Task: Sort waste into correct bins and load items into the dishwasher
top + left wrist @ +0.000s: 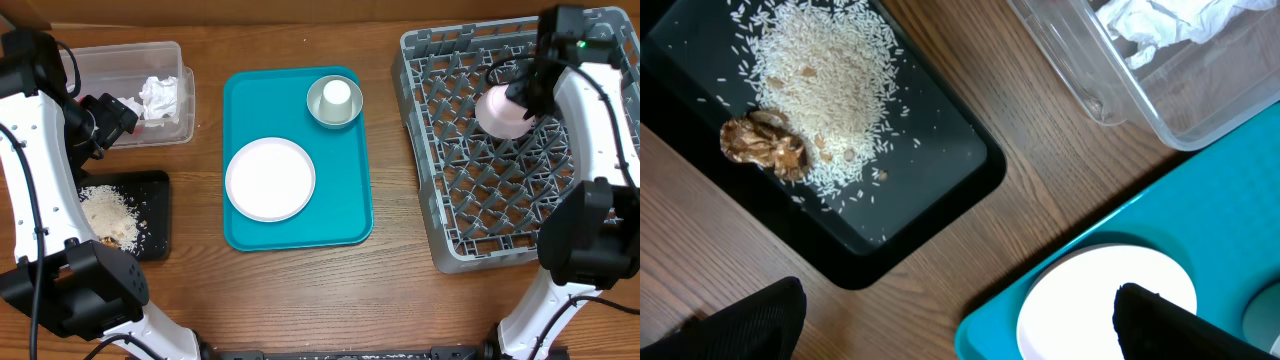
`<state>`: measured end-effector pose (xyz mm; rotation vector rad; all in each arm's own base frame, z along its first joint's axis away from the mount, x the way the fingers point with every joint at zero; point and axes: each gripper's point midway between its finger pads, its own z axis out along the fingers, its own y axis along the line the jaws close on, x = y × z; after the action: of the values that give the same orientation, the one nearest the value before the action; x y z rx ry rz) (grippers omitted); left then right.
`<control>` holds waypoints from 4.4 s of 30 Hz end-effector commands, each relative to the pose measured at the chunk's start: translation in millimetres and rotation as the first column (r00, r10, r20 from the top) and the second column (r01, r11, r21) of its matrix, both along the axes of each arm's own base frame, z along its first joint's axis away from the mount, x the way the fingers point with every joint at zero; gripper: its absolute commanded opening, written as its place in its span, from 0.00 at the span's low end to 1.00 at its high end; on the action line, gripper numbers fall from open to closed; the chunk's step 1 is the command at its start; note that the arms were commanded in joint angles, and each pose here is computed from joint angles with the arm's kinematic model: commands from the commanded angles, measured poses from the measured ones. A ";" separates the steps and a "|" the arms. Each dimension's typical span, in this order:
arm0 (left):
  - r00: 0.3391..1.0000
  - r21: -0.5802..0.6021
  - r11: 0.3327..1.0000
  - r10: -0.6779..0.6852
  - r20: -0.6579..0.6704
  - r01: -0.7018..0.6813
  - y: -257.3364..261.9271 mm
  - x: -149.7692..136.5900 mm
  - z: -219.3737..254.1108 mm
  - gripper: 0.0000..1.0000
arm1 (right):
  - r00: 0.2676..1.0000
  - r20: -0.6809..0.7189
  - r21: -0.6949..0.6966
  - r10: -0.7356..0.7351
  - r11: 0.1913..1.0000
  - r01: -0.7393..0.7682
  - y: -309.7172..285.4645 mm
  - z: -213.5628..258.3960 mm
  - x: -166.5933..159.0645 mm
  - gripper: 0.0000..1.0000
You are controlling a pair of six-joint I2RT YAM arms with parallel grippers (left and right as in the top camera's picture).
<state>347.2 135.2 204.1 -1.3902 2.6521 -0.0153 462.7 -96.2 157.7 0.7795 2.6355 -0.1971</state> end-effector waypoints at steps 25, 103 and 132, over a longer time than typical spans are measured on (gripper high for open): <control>1.000 -0.005 1.000 0.007 0.001 -0.007 -0.7 2.3 -0.8 1.00 | 0.682 0.228 0.142 0.695 0.669 -0.729 359.6 -13.1 21.1 1.00; 1.000 -0.005 1.000 0.007 0.001 -0.007 -0.7 2.3 -0.8 1.00 | 0.989 0.127 -0.500 0.083 0.866 -0.008 59.0 113.8 29.2 0.04; 1.000 -0.005 1.000 0.007 0.001 -0.007 -0.7 2.3 -0.8 1.00 | 0.989 0.062 -0.583 0.137 0.809 -0.075 80.4 56.4 38.6 0.17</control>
<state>347.1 135.3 204.1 -1.3903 2.6521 -0.0147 502.5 -32.3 206.1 0.4373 2.3243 -0.8716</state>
